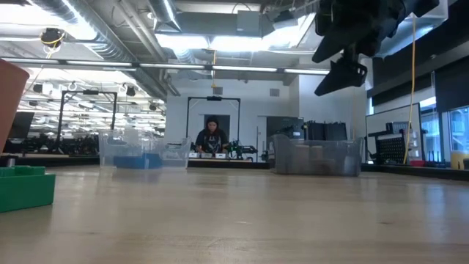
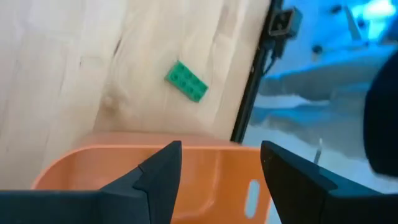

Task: Sort & place blocks by color
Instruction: Put the left green game piece into the orange bin

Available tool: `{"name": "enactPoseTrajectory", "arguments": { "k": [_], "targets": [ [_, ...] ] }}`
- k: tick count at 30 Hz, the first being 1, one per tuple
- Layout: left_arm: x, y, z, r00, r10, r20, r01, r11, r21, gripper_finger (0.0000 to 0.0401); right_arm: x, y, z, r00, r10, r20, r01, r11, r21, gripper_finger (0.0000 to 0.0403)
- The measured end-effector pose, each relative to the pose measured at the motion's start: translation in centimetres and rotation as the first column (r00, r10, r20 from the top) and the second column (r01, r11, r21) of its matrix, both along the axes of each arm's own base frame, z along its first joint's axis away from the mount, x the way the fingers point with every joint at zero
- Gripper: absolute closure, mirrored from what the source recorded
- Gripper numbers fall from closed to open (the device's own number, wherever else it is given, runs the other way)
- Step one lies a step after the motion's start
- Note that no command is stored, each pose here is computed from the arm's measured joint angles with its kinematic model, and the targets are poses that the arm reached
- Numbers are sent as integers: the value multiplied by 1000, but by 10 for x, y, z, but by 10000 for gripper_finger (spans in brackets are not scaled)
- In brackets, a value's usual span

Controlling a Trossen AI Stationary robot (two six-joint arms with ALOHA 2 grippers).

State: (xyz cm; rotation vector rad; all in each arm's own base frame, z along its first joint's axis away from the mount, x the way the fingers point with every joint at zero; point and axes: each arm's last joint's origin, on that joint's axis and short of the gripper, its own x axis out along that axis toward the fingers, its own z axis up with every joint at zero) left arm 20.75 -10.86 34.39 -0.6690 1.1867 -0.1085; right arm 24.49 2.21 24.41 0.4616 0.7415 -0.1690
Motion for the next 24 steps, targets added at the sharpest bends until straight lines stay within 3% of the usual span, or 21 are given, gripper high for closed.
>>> {"name": "enactPoseTrajectory", "arguments": {
  "k": [6, 12, 19, 24],
  "targets": [
    [36, -14, -2, 979, 144, -142, -143, 990, 18, 191, 0, 0, 0, 1000, 12, -6, -12, 1000, -13, 14],
    [71, -31, -33, 919, 299, -256, -281, 954, 104, 191, -1, 0, -1, 1000, 23, -9, -23, 1000, 5, 14],
    [99, -49, -88, 808, 493, -323, -420, 866, 271, 192, -1, 11, 0, 987, 161, -6, -157, 972, 174, 14],
    [112, -61, -118, 802, 506, -317, -411, 853, 322, 195, -4, 32, 2, 977, 211, -4, -202, 939, 277, 14]
  ]
}}
